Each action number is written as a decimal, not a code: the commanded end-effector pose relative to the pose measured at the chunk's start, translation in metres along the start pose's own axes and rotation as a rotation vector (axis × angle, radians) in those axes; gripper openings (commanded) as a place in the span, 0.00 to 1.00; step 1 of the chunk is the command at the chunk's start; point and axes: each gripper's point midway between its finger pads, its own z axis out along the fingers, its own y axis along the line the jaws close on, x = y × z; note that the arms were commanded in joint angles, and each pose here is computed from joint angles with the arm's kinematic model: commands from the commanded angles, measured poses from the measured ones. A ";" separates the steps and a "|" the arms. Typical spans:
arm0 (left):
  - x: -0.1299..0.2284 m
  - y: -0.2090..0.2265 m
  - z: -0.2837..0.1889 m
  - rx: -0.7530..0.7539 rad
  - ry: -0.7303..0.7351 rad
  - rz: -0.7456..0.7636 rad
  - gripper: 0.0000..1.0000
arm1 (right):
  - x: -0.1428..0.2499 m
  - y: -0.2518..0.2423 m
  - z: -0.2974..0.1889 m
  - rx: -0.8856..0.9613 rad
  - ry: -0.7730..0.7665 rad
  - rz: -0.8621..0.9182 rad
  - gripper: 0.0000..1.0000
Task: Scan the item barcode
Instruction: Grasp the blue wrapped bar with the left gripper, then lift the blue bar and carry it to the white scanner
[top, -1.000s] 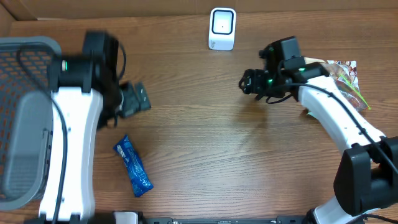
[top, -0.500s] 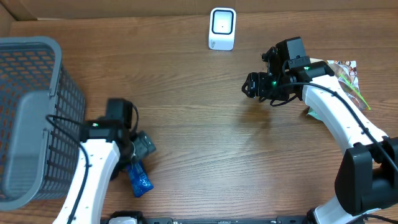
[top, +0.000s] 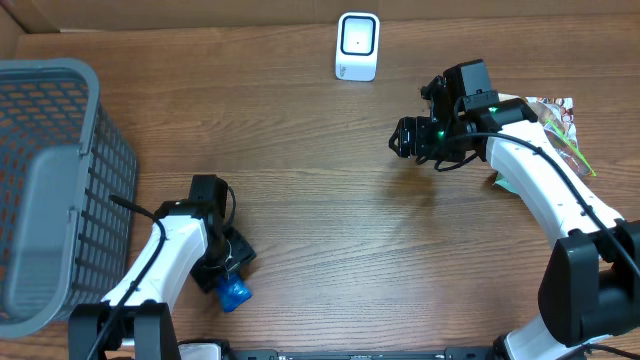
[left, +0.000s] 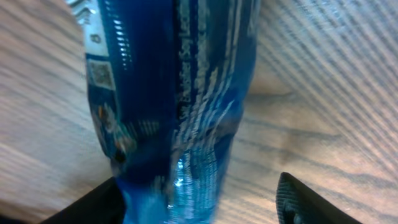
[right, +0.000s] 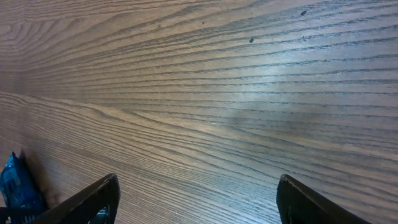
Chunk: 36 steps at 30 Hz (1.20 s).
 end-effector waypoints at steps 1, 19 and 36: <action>0.003 -0.006 0.005 0.031 0.030 -0.011 0.56 | -0.011 0.011 -0.017 -0.014 -0.055 -0.035 0.81; -0.037 -0.105 -0.044 0.307 -0.225 0.474 0.04 | -0.010 0.011 -0.017 -0.009 -0.050 -0.059 0.81; 0.022 -0.202 -0.133 -0.030 -0.680 1.651 0.04 | -0.011 0.006 -0.018 0.007 -0.056 -0.053 0.81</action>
